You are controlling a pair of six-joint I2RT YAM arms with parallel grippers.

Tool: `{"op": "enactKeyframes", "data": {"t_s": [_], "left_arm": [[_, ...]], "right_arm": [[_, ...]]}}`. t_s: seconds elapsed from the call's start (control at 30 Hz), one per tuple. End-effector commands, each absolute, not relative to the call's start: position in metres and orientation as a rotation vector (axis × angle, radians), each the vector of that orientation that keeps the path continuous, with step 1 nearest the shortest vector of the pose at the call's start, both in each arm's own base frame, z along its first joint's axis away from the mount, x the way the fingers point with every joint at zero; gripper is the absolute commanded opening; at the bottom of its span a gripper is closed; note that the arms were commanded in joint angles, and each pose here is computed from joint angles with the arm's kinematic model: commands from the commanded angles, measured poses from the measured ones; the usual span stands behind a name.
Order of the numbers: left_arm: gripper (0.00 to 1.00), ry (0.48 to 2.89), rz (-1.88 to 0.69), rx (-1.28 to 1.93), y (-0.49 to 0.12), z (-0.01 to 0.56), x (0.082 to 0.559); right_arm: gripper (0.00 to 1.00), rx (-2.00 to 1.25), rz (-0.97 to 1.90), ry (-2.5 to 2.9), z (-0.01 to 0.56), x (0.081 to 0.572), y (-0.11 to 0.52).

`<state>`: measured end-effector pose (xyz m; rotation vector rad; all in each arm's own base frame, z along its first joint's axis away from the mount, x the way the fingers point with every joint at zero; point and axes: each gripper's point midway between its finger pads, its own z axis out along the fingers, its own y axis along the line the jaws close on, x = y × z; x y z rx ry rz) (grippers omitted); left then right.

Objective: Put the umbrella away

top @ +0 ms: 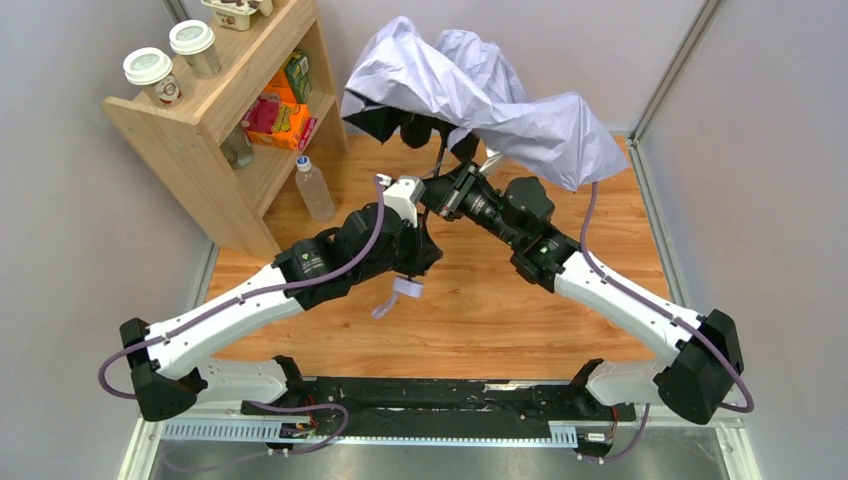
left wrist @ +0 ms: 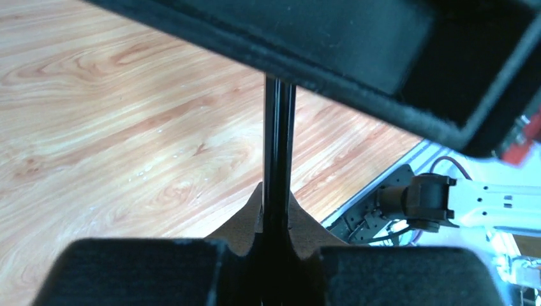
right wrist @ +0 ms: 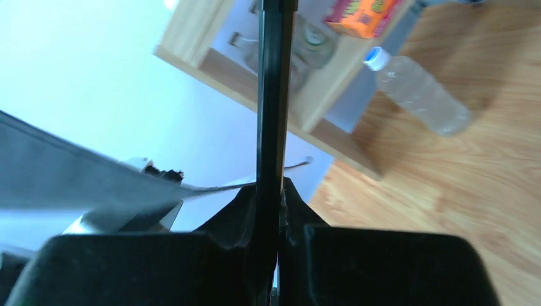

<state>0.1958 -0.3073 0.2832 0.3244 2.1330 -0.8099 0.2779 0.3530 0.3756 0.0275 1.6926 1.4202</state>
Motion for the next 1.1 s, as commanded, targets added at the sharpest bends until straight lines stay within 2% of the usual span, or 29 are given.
{"op": "enactKeyframes", "data": {"t_s": [0.0,0.07,0.1,0.13,0.2,0.4,0.57,0.6,0.63,0.77,0.8,0.93,1.07], "left_arm": [[0.18,1.889,-1.056,0.281,-0.308,0.361,0.182],[0.46,1.856,-1.116,0.26,-0.302,0.364,0.175],[0.51,1.867,-1.127,0.264,-0.301,0.353,0.172],[0.6,1.838,-1.191,0.248,-0.3,0.361,0.166],[0.65,1.847,-1.259,0.227,-0.299,0.355,0.161],[0.68,1.854,-1.451,0.192,-0.306,0.334,0.155],[0.69,1.775,-1.554,0.229,-0.317,0.352,0.156],[0.68,1.778,-1.553,0.221,-0.317,0.356,0.158],[0.61,1.826,-1.517,0.208,-0.316,0.346,0.164],[0.48,1.813,-1.379,0.178,-0.294,0.352,0.171],[0.48,1.806,-1.358,0.155,-0.287,0.349,0.171],[0.67,1.75,-1.297,0.066,-0.261,0.357,0.174],[0.7,1.831,-1.296,0.106,-0.277,0.349,0.177]], "right_arm": [[0.0,-0.031,1.722,1.416,0.411,0.268,0.335],[0.0,-0.04,1.83,1.318,0.421,0.264,0.327],[0.0,-0.06,1.884,1.254,0.431,0.26,0.324],[0.0,-0.064,1.921,1.203,0.439,0.258,0.32],[0.0,-0.11,1.991,1.117,0.452,0.25,0.316],[0.0,-0.196,2.19,0.906,0.473,0.237,0.304],[0.0,-0.262,2.194,0.931,0.469,0.23,0.308],[0.0,-0.271,2.195,0.926,0.47,0.227,0.307],[0.0,-0.272,2.192,0.92,0.472,0.225,0.305],[0.0,-0.267,2.182,0.916,0.473,0.223,0.298],[0.0,-0.274,2.178,0.917,0.473,0.221,0.298],[0.0,-0.29,2.177,0.92,0.473,0.22,0.298],[0.0,-0.327,2.183,0.902,0.48,0.213,0.298]]}}
